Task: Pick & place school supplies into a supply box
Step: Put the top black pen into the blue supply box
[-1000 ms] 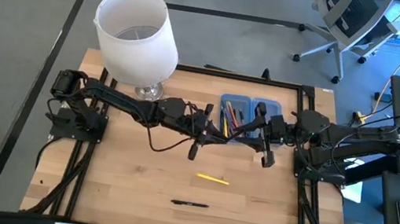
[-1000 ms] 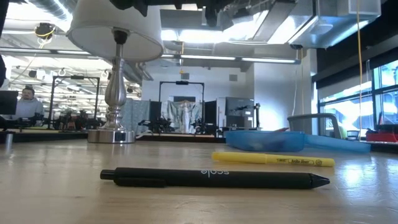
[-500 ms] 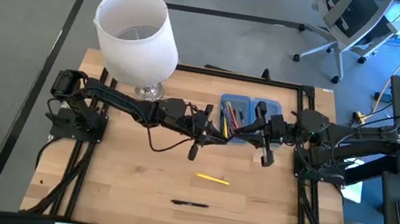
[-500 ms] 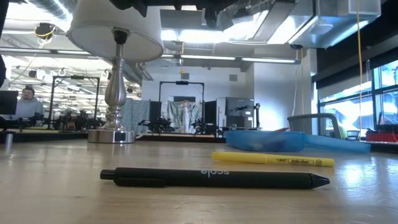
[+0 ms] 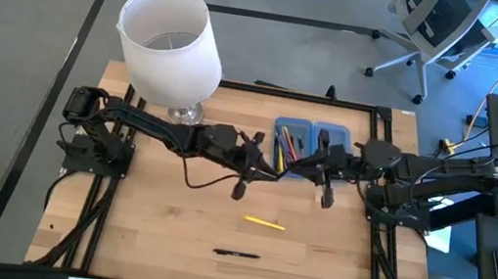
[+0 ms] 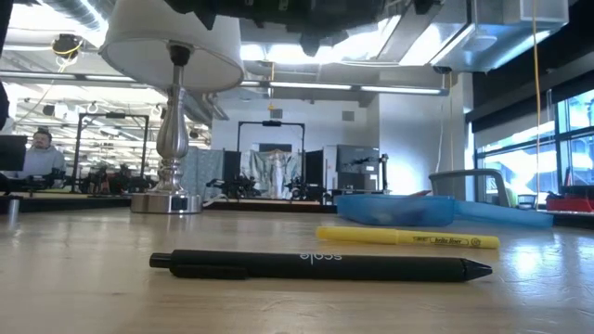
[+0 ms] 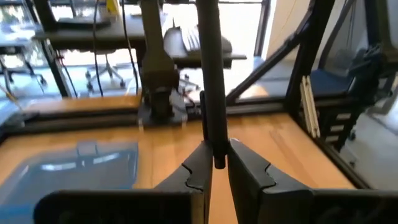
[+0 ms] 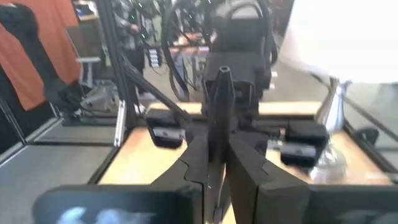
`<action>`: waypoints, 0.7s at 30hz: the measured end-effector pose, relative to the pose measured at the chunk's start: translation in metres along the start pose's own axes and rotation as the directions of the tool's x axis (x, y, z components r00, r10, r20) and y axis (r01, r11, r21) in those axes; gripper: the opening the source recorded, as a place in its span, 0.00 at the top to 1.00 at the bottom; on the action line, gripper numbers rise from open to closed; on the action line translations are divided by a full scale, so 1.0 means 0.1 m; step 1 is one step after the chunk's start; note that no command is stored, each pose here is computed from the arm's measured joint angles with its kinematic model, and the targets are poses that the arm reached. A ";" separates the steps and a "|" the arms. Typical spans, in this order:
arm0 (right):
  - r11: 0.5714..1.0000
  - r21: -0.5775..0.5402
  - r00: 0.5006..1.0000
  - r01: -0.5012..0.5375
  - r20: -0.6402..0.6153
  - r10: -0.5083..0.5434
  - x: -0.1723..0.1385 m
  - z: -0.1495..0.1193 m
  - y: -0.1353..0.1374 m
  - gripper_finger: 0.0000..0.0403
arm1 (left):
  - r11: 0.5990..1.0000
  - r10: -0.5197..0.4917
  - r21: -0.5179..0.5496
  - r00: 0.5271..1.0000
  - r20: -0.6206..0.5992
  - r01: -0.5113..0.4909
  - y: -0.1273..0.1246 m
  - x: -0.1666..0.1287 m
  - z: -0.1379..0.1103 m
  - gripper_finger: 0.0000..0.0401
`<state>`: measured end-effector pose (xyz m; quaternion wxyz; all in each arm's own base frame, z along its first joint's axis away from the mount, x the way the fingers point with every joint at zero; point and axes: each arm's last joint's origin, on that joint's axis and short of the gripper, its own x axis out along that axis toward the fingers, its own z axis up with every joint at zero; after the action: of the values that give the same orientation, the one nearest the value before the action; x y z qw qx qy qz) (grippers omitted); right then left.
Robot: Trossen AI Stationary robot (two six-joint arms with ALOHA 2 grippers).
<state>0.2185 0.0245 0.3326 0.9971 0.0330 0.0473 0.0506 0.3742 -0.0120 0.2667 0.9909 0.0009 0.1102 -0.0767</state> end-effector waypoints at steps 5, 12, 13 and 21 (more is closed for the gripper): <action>0.998 0.023 0.994 0.063 -0.090 -0.060 -0.01 -0.09 -0.03 0.90 | 1.000 0.009 -0.015 0.991 -0.134 -0.011 0.00 -0.01 -0.14 0.92; 0.997 0.024 0.990 0.077 -0.119 -0.073 -0.02 -0.11 -0.03 0.90 | 0.998 0.047 -0.031 0.973 -0.225 -0.056 0.01 -0.02 -0.24 0.90; 0.995 0.021 0.988 0.093 -0.127 -0.090 -0.02 -0.12 -0.04 0.90 | 0.998 0.045 -0.042 0.970 -0.237 -0.057 0.01 -0.02 -0.25 0.89; 0.936 0.056 0.909 0.348 -0.265 -0.322 -0.07 -0.26 -0.19 0.90 | 0.996 0.028 -0.072 0.953 -0.302 -0.052 -0.05 -0.01 -0.34 0.73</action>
<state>0.2111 0.0063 0.3057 0.9738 0.0686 0.1806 -0.1201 0.3657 -0.0158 0.2341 0.9633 -0.0244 0.2624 -0.0511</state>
